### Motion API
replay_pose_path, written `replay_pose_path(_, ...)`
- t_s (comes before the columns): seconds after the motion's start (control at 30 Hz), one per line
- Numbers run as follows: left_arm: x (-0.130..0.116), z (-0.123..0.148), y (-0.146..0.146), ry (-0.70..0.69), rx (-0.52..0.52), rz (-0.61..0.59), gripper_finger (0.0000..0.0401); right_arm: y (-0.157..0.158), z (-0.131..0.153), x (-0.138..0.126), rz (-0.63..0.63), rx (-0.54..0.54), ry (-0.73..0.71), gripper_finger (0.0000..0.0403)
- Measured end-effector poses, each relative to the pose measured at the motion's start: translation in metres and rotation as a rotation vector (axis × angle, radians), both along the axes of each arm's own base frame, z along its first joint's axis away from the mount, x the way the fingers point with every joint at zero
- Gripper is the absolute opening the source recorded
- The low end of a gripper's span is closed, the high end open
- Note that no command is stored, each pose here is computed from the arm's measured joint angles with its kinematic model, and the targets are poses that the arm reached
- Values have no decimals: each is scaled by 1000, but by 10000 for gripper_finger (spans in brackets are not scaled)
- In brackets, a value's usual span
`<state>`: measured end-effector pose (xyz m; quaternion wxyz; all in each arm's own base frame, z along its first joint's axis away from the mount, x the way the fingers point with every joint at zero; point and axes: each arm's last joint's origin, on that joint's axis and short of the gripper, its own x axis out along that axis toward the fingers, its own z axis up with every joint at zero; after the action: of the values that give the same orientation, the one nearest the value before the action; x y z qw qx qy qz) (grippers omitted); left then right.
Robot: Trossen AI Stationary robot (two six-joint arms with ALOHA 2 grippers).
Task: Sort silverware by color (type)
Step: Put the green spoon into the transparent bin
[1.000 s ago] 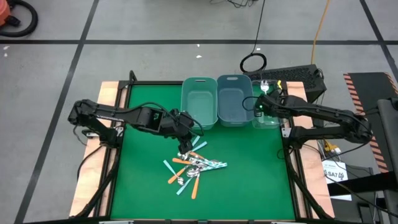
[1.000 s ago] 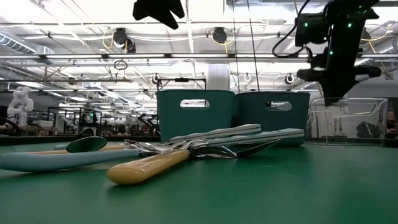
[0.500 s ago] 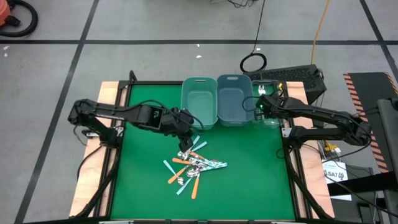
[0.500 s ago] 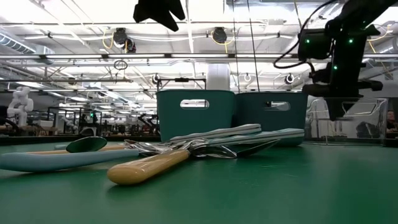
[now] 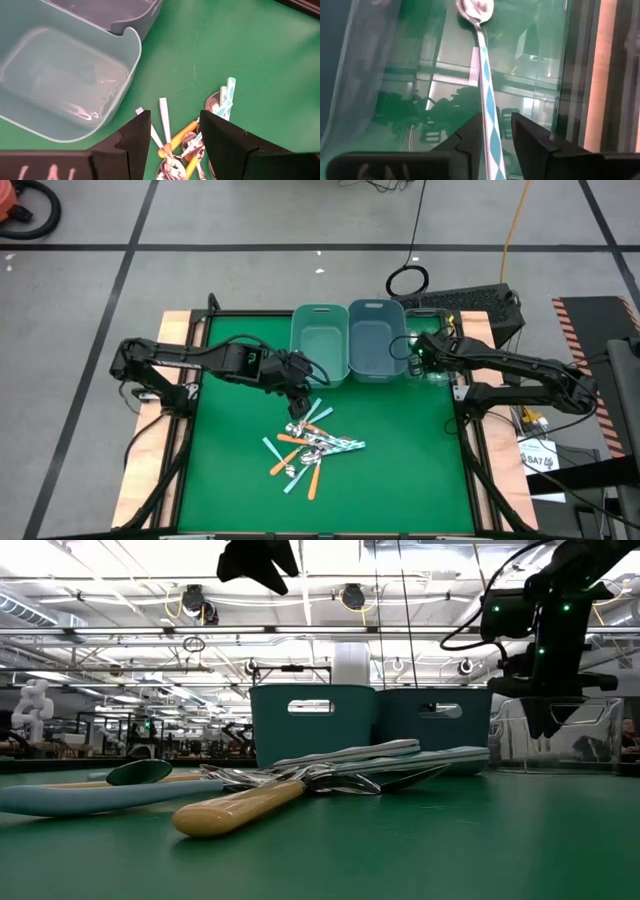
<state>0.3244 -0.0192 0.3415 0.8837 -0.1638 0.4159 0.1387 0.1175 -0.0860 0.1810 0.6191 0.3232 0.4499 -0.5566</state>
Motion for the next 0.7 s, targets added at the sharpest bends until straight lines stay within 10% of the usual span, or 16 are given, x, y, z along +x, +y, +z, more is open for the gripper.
replay_pose_path(0.7,-23,-5,-59,124,-217,69,177,15,162,36,326,-59,-488,118)
